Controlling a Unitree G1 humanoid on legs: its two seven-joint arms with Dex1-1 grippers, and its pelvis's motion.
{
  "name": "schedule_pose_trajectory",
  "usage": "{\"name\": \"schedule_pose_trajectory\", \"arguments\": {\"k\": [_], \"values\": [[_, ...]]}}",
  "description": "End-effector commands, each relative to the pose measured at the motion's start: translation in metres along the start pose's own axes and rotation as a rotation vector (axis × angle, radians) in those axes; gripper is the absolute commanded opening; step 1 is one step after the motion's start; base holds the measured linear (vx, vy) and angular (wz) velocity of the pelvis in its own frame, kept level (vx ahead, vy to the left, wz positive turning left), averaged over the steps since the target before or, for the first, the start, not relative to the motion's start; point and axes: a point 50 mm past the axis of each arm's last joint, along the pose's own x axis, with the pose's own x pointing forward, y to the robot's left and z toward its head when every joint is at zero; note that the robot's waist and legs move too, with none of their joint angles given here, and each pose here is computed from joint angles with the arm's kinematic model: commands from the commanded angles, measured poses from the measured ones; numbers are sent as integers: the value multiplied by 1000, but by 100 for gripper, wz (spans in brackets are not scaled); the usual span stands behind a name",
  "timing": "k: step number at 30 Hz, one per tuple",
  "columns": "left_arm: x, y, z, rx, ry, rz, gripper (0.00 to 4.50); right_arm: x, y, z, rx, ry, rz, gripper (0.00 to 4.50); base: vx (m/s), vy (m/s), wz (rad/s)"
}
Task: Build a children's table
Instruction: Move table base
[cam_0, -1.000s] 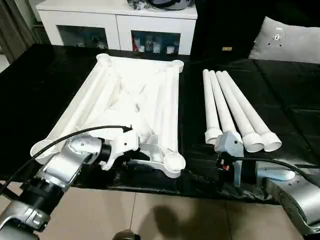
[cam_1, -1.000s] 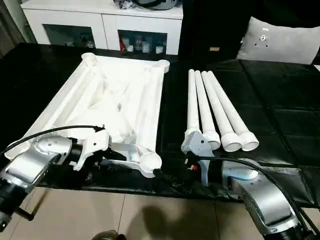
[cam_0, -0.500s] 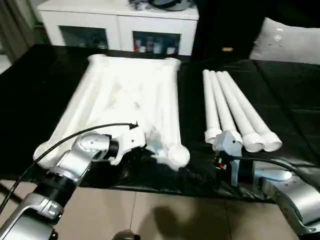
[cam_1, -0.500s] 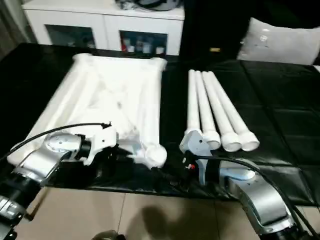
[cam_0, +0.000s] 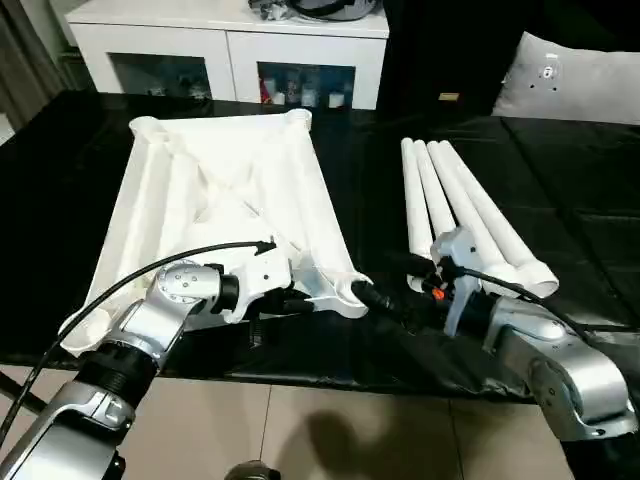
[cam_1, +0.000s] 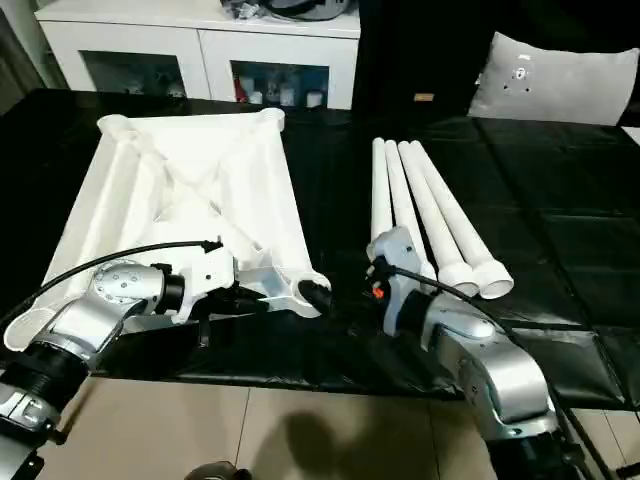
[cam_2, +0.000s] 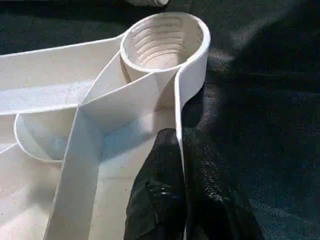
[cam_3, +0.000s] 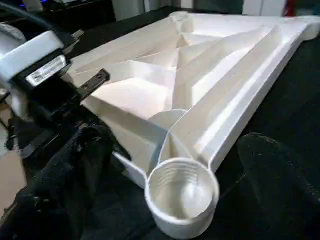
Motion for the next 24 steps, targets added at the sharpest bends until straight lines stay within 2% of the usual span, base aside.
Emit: {"name": "schedule_pose_trajectory", "arguments": {"k": [1, 2, 4, 7, 9, 10, 11, 14, 19, 21, 24], "values": [[0, 0, 7, 10, -89, 59, 1, 7, -14, 8, -82, -13, -172, 450, 0, 0, 0], [0, 0, 7, 11, -90, 61, 27, 7, -15, 8, -85, -13, -181, 450, 0, 0, 0], [-2, 0, 10, -7, -108, 95, 54, 15, -30, 13, -111, 19, -379, 450, 0, 0, 0], [-5, -1, 13, -20, -103, 118, 81, 21, -45, 13, -41, 93, -536, 450, 0, 0, 0], [-8, -2, 16, -27, -113, 129, 97, 24, -48, 15, -20, 115, -564, 450, 0, 0, 0], [-15, -3, 22, -69, -142, 175, 104, 35, -57, 23, 46, 119, -605, 450, 0, 0, 0], [-17, -4, 24, -89, -156, 185, 111, 39, -59, 27, 74, 112, -607, 450, 0, 0, 0], [-20, -5, 27, -114, -171, 221, 140, 47, -65, 30, 91, 134, -618, 450, 0, 0, 0], [-21, -6, 29, -134, -154, 283, 192, 58, -82, 35, 75, 171, -702, 450, 0, 0, 0], [-22, -6, 29, -134, -147, 292, 208, 59, -84, 35, 75, 175, -710, 450, 0, 0, 0], [-23, -10, 29, -147, -137, 314, 226, 60, -91, 35, 116, 207, -762, 450, 0, 0, 0]]}}
